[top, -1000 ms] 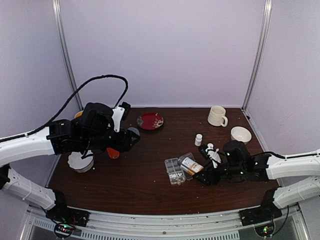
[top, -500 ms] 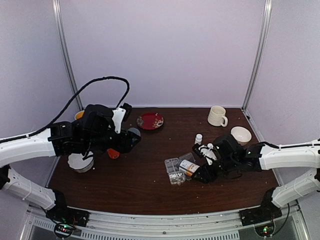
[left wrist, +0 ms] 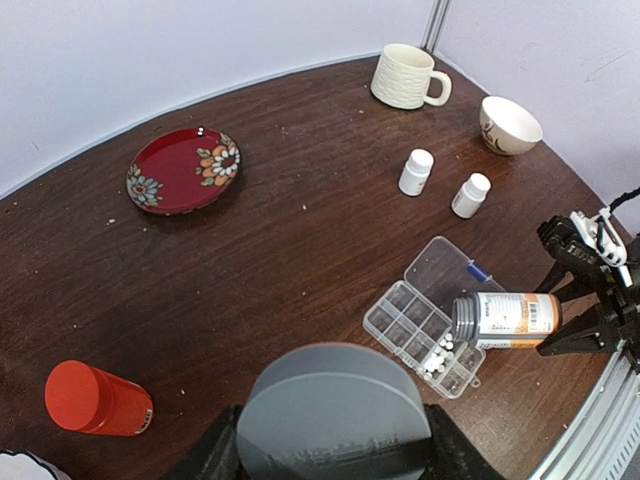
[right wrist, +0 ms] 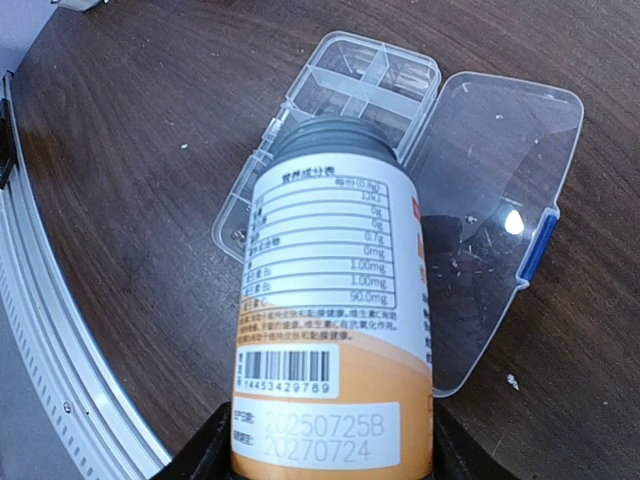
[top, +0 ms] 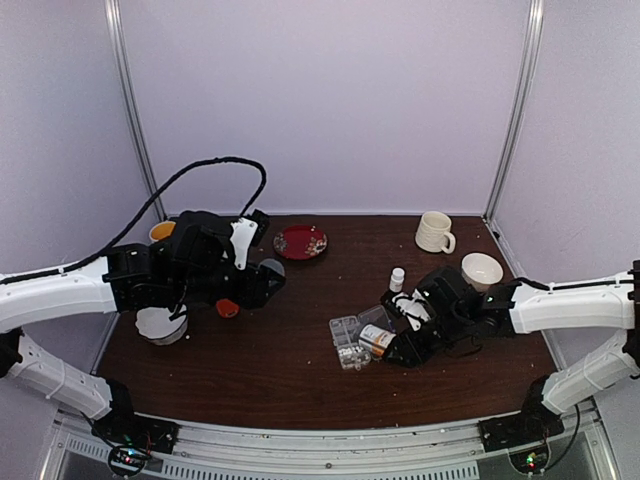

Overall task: Sort the pills into containers
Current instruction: Pour the pill into the compartment of the pill container.

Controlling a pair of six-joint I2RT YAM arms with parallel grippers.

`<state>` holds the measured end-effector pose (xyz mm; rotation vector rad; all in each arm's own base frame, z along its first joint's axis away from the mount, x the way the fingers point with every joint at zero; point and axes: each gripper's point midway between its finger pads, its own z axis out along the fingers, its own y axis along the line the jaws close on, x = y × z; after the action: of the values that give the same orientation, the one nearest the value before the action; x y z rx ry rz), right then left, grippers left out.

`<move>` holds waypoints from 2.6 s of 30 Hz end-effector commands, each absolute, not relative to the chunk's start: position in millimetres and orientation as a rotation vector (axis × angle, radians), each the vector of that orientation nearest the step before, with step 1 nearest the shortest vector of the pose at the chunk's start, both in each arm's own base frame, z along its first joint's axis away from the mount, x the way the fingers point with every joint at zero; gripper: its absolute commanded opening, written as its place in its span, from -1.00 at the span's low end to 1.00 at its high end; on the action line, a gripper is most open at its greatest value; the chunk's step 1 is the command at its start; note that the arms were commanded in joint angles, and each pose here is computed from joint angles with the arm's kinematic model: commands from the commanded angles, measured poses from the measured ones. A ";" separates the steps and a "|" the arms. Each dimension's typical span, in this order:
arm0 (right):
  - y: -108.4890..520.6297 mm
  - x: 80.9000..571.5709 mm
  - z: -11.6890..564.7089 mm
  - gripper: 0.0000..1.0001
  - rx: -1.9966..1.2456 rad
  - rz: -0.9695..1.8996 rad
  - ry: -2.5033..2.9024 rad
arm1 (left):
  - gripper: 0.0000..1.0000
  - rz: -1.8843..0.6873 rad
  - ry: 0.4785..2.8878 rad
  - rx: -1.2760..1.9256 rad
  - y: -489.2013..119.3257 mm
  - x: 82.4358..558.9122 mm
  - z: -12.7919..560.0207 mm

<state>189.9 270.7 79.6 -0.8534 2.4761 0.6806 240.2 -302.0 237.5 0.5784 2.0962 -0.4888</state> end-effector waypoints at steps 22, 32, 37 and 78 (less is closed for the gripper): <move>271.3 209.1 105.1 -1.00 -0.836 0.581 2.399 | -1.00 -0.520 2.042 0.580 -308.1 243.8 249.7; 274.0 205.2 102.5 -1.00 -0.891 0.566 2.435 | -1.00 -0.519 2.052 0.583 -307.7 243.2 246.3; 285.5 198.1 107.9 -1.00 -0.921 0.675 2.399 | -1.00 -0.520 2.051 0.584 -306.5 242.1 246.4; 301.3 194.1 102.3 -1.00 -1.022 0.615 2.437 | -1.00 -0.530 2.055 0.568 -298.8 237.4 243.3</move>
<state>190.5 292.9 91.5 -1.0171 2.4821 0.5938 236.4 -298.6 231.0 0.5921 2.0972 -0.4911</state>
